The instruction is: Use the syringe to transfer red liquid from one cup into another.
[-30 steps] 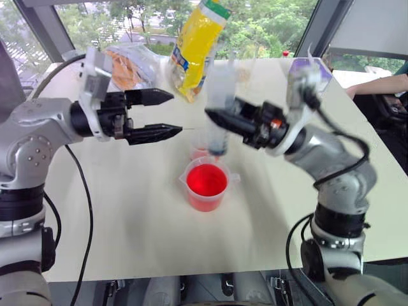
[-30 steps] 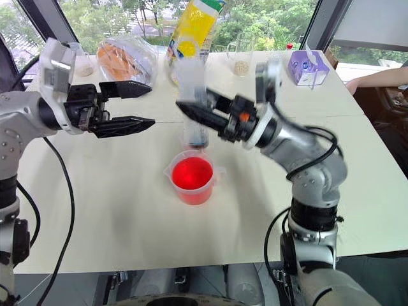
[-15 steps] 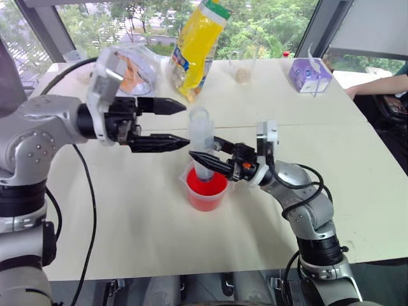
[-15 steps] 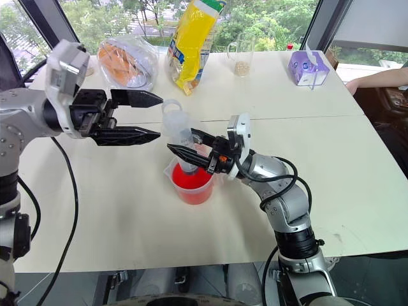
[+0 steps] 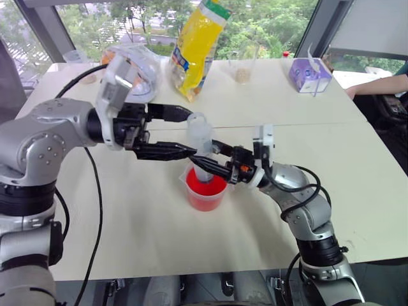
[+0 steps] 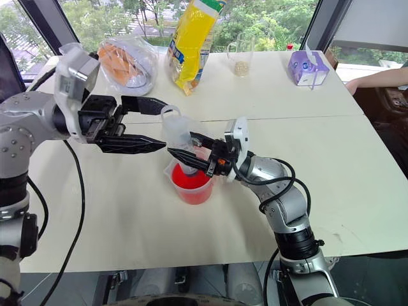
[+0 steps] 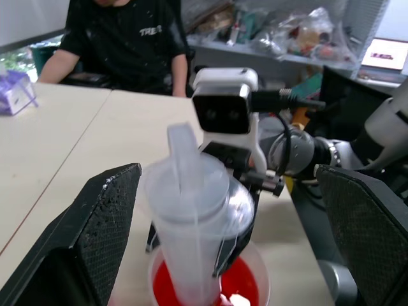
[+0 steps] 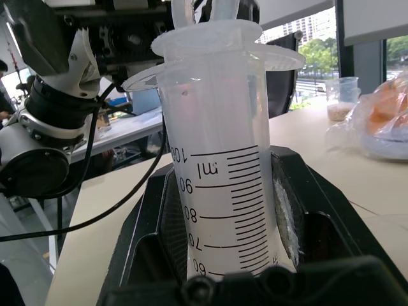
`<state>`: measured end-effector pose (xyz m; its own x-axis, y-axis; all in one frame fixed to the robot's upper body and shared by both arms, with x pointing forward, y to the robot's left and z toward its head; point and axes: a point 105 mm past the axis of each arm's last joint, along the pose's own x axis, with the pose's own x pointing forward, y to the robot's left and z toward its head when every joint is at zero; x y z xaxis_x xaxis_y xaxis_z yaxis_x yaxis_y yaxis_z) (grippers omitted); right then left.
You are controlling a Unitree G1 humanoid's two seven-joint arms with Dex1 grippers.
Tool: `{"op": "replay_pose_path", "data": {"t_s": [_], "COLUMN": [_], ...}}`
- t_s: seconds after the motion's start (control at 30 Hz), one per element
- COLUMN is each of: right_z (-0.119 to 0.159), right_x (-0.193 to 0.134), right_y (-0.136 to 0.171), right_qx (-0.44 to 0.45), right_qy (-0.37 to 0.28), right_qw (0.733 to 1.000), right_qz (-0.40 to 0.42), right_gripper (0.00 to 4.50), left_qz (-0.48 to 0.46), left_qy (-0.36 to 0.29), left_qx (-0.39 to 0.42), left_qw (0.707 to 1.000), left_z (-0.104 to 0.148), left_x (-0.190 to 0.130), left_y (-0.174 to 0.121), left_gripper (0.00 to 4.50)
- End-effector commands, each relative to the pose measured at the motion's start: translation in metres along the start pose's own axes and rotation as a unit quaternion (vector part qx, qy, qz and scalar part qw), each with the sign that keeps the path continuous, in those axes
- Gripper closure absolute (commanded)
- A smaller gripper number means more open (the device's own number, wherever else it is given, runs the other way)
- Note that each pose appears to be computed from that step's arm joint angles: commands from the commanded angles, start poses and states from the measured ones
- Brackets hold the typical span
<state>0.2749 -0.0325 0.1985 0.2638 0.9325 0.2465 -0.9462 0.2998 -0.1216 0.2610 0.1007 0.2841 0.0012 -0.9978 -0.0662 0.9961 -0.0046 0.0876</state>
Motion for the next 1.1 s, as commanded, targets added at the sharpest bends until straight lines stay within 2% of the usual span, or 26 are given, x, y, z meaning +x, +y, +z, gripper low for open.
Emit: {"op": "replay_pose_path", "data": {"t_s": [0.03, 0.07, 0.1, 0.13, 0.37, 0.5, 1.1], "right_z": [0.011, 0.01, 0.01, 0.01, 0.01, 0.009, -0.014], "right_x": [0.002, 0.002, 0.001, 0.001, 0.001, 0.001, -0.008], "right_y": [0.001, 0.001, 0.001, 0.001, 0.001, 0.001, 0.0], "right_qx": [-0.024, -0.025, -0.026, -0.027, -0.028, -0.028, 0.006], "right_qy": [-0.011, -0.009, -0.008, -0.007, -0.006, -0.004, 0.026], "right_qw": [1.0, 1.0, 1.0, 1.0, 1.0, 1.0, 1.0], "right_qz": [0.01, 0.011, 0.012, 0.012, 0.013, 0.014, 0.014], "right_gripper": [3.02, 3.02, 3.02, 3.02, 3.02, 3.02, 3.02], "left_qz": [-0.019, -0.021, -0.022, -0.023, -0.025, -0.018, 0.001], "left_qy": [-0.008, -0.009, -0.009, -0.009, -0.004, -0.004, -0.047], "left_qx": [0.014, 0.013, 0.012, 0.011, 0.006, 0.013, 0.058], "left_qw": [1.0, 1.0, 1.0, 1.0, 1.0, 1.0, 0.997], "left_z": [0.009, 0.009, 0.009, 0.009, 0.004, 0.004, 0.045], "left_x": [0.002, 0.003, 0.003, 0.004, 0.004, 0.004, 0.002], "left_y": [-0.006, -0.006, -0.006, -0.006, -0.005, -0.001, 0.009], "left_gripper": [0.0, 0.0, 0.53, 0.79, 4.34, 4.44, 4.44]}}
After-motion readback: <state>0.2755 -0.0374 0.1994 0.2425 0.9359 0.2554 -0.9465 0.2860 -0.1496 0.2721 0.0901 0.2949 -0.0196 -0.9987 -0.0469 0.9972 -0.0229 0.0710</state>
